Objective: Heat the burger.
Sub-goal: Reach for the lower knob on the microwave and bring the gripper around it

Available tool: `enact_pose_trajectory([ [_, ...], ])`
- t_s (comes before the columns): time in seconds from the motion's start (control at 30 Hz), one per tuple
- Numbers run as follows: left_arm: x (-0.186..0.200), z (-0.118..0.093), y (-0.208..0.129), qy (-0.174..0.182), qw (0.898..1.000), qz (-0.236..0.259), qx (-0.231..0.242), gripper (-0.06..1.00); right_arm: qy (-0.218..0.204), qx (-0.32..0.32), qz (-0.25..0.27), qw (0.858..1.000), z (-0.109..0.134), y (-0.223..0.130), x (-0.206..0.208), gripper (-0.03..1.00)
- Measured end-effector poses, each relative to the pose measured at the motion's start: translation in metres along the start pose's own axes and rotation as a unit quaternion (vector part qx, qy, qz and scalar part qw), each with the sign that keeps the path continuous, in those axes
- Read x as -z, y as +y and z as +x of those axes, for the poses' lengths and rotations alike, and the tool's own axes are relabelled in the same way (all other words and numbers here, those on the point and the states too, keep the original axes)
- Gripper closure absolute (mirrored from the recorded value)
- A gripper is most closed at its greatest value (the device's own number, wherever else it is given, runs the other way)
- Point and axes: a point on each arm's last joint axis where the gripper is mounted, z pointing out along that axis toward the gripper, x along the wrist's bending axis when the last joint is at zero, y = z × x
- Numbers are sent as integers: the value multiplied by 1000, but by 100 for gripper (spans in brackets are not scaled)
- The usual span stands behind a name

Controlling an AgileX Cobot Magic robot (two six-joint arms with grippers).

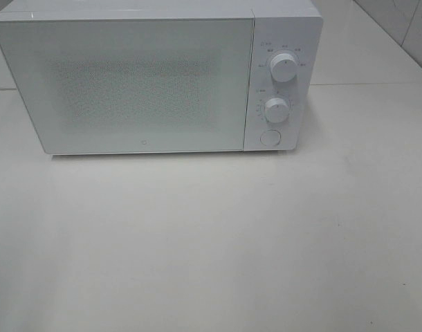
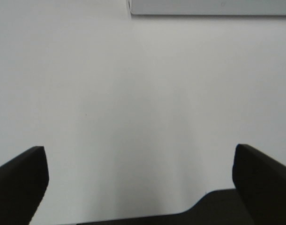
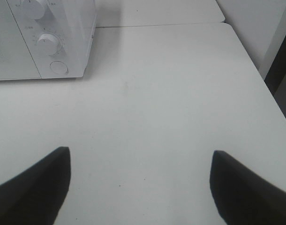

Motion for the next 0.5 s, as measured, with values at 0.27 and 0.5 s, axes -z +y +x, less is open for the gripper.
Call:
enact_pose_trajectory([
  [0.27, 27, 0, -19, 48, 992, -111, 30, -4, 0, 0, 0, 1000, 0, 0, 0, 20],
  [0.5, 32, -1, -23, 52, 989, -132, 31, -4, 0, 0, 0, 1000, 0, 0, 0, 20],
])
